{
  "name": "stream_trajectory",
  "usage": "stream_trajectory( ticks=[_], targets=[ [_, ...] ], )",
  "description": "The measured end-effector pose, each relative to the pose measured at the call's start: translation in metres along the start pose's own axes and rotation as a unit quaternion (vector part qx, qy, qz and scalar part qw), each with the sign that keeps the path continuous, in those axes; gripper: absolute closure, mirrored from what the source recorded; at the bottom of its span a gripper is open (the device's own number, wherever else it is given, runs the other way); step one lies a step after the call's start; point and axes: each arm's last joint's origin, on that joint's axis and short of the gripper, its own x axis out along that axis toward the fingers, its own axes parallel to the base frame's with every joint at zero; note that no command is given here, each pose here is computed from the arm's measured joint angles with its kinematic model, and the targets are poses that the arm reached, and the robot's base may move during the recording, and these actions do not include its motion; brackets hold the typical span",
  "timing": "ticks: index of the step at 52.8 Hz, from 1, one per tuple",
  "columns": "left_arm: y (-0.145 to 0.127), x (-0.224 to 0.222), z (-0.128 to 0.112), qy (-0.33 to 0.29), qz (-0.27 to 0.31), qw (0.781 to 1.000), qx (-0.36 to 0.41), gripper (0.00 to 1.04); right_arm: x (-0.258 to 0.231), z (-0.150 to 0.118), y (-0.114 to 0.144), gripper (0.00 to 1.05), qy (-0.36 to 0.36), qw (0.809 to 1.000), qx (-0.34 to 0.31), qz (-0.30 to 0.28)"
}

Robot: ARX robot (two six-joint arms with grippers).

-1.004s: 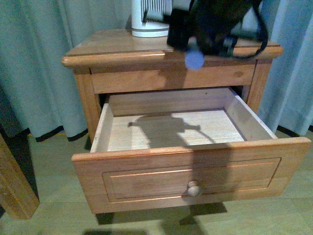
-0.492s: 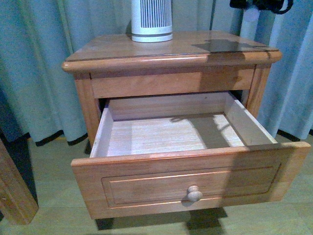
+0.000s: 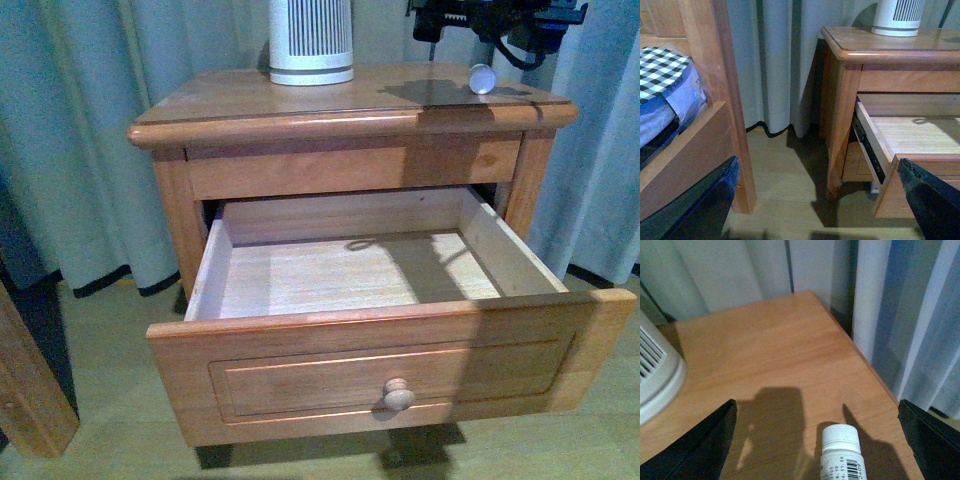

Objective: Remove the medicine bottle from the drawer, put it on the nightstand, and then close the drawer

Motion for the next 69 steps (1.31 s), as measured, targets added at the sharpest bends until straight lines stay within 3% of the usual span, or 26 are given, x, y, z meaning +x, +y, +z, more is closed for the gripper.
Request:
stream_trajectory(
  ticks=[12,18,23,32,40,44,57,69],
  targets=[
    [0.0,0.0,0.0,0.0,0.0,1.0,0.0,0.07,-0.097,0.058,-0.033,0.07,-0.086,0.996,0.034,0.02],
    [0.0,0.0,0.0,0.0,0.0,1.0,0.0,0.07,-0.161,0.059,-0.067,0.07,-0.088,0.994,0.046,0.038],
    [0.0,0.0,0.0,0.0,0.0,1.0,0.0,0.07,-0.206,0.032,-0.093,0.07,-0.067,0.995,0.053,0.05],
    [0.0,0.0,0.0,0.0,0.0,1.0,0.0,0.07,-0.269,-0.056,-0.122,0.07,0.008,0.996,0.044,0.071],
    [0.0,0.0,0.0,0.0,0.0,1.0,0.0,0.07,-0.295,-0.138,-0.133,0.07,0.089,0.993,0.055,0.056],
    [0.0,0.0,0.0,0.0,0.0,1.0,0.0,0.07,-0.298,-0.164,-0.132,0.07,0.112,0.991,0.058,0.054],
    [0.0,0.0,0.0,0.0,0.0,1.0,0.0,0.07,-0.27,-0.207,-0.105,0.07,0.104,0.991,0.041,0.068],
    [0.0,0.0,0.0,0.0,0.0,1.0,0.0,0.07,-0.213,-0.226,-0.083,0.07,0.076,0.995,0.027,0.062]
  ],
)
